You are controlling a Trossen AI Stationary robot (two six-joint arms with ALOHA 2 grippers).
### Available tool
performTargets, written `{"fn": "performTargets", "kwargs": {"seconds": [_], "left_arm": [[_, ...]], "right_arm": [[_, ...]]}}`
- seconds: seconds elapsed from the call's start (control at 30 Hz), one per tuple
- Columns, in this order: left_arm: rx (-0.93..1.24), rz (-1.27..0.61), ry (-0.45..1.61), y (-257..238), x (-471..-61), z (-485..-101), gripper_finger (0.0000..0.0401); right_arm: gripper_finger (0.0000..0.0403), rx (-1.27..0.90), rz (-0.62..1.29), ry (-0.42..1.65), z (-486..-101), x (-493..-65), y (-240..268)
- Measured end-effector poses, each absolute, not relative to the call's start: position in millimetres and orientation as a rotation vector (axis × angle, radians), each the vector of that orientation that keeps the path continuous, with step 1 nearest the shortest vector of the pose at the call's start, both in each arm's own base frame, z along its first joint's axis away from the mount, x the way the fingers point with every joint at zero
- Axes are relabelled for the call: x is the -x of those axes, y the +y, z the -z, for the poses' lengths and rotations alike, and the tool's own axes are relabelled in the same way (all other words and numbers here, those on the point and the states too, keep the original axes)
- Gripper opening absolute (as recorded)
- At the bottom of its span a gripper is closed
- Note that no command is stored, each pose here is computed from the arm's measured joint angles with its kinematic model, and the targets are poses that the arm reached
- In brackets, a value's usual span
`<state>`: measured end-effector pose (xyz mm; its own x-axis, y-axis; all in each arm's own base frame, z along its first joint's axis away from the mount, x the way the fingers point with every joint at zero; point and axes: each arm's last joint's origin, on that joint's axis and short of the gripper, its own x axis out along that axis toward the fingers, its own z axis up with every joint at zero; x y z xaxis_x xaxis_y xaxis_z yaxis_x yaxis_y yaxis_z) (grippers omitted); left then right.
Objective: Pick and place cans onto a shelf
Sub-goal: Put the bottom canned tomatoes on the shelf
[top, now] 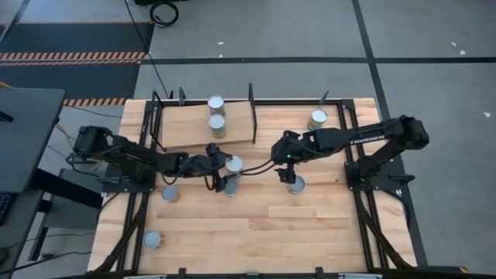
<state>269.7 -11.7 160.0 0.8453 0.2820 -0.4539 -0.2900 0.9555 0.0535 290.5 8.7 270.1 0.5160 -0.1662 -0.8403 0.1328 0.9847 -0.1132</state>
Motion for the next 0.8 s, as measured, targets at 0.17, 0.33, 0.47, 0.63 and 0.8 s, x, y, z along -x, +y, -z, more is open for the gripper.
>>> {"fn": "performTargets", "kwargs": {"seconds": [0.17, 0.33, 0.47, 0.63, 0.8], "left_arm": [[0.036, -0.329, 0.47, -6, -273, -155, 0.0378], [0.037, -0.328, 0.469, -5, -274, -154, 0.0378], [0.035, -0.328, 0.453, -5, -274, -156, 0.0378], [0.034, -0.318, 0.442, -8, -277, -159, 0.0378], [0.011, -0.292, 0.426, -17, -281, -166, 0.0378]], "right_arm": [[0.0366, 0.049, 0.167, 0.998, -271, -292, 9], [0.0366, 0.053, 0.165, 1.014, -266, -295, 9], [0.0366, 0.053, 0.166, 1.012, -266, -295, 9], [0.0366, 0.052, 0.165, 1.008, -267, -295, 9], [0.0366, 0.052, 0.165, 1.007, -267, -296, 9]]}}
